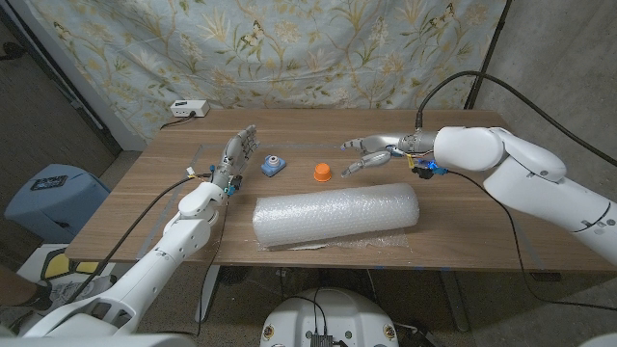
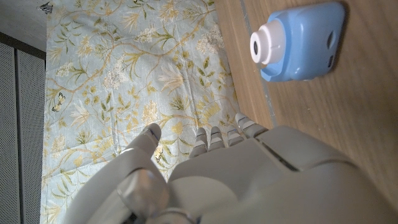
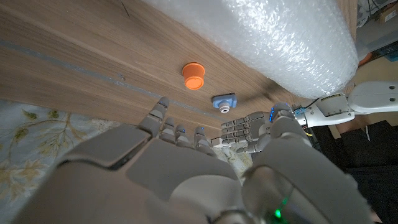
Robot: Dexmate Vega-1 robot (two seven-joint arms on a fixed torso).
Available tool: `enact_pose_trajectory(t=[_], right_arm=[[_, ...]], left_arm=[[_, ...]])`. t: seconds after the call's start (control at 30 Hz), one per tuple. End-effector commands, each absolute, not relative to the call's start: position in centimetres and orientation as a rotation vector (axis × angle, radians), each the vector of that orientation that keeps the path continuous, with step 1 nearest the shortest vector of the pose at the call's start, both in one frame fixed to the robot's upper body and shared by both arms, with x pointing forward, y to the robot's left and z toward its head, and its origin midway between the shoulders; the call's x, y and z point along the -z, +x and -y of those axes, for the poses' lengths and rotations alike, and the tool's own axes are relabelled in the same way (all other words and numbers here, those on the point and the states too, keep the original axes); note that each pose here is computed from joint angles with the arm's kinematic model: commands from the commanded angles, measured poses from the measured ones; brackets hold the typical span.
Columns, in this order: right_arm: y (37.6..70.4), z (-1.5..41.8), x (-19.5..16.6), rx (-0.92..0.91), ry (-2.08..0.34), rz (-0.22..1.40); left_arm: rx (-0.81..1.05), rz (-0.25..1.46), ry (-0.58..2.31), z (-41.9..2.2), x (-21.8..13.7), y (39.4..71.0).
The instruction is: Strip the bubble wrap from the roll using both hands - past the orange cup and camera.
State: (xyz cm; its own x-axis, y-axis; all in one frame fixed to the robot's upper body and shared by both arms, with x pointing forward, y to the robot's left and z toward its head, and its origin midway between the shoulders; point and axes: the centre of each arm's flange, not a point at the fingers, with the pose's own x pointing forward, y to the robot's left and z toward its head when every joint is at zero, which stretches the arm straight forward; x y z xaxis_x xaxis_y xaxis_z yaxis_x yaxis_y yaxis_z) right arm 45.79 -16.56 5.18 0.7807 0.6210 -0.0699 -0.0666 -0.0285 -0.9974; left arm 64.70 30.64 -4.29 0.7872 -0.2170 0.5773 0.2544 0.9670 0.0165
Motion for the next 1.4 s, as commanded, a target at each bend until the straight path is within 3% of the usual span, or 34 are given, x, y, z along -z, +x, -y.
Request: enact_pose_trajectory(t=[0.03,1.4], right_arm=[[45.0,15.7,-5.2,-0.625,-1.577,0.41],[42.2,9.5,-3.5,-0.645,-1.796,0.396]], left_arm=[[0.255,0.608,-0.073,-30.7,4.8,64.9],[0.278,0.621,-0.077,-31.0,5.7,65.1]])
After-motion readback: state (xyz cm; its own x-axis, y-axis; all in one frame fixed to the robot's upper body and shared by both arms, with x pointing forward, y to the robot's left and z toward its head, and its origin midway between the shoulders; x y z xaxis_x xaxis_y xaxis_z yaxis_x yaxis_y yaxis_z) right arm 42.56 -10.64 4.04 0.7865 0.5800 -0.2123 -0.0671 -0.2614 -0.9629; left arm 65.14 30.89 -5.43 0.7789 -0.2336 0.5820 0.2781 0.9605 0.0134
